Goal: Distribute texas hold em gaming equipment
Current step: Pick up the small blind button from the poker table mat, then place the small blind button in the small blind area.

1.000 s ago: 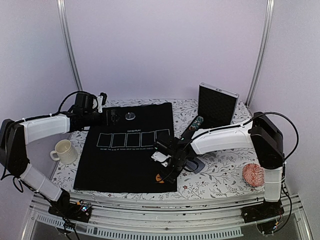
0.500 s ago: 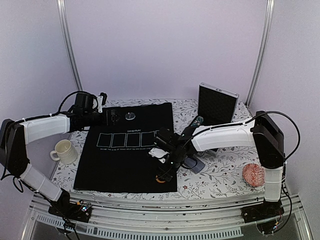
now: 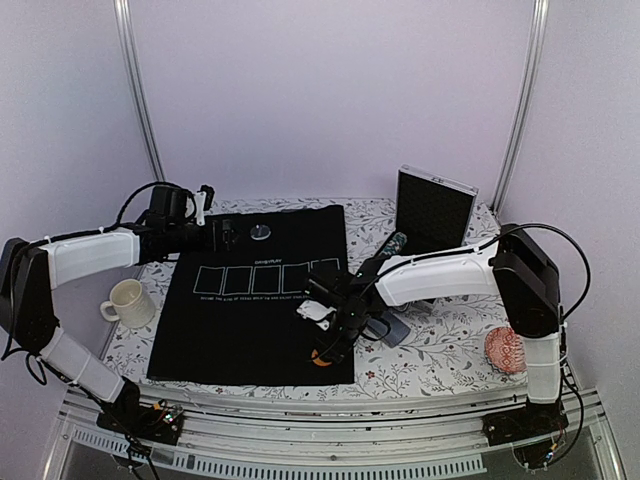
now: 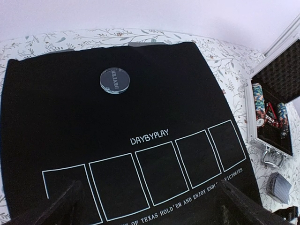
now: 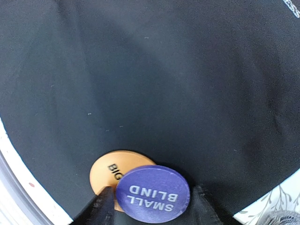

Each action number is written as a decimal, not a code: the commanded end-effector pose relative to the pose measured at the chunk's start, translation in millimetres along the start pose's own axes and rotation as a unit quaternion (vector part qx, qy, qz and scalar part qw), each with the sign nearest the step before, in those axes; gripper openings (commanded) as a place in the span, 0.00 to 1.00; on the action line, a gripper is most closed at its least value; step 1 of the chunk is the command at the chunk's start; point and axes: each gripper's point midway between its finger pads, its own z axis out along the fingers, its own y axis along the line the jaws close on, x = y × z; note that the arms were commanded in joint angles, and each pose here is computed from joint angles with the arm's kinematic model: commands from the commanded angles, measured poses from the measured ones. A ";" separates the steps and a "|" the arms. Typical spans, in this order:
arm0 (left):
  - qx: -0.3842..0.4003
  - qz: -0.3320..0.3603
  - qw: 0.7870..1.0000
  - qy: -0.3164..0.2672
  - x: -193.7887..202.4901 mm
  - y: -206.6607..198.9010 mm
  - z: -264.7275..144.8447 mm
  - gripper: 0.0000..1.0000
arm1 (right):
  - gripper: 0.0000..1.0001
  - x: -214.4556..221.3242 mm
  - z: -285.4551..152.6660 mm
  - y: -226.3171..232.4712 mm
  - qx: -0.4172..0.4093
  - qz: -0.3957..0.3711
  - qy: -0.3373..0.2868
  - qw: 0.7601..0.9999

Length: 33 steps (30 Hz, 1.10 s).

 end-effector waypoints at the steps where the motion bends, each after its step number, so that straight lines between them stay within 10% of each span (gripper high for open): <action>1: 0.001 0.008 1.000 -0.011 -8.6 -3.4 -4.2 0.98 | 0.51 14.1 10.1 -5.7 0.023 -0.004 0.027 0.999; 33: 0.001 0.006 1.000 -0.016 -10.3 -4.3 -11.5 0.98 | 0.35 -21.0 -30.9 -74.9 0.094 0.089 -0.030 0.991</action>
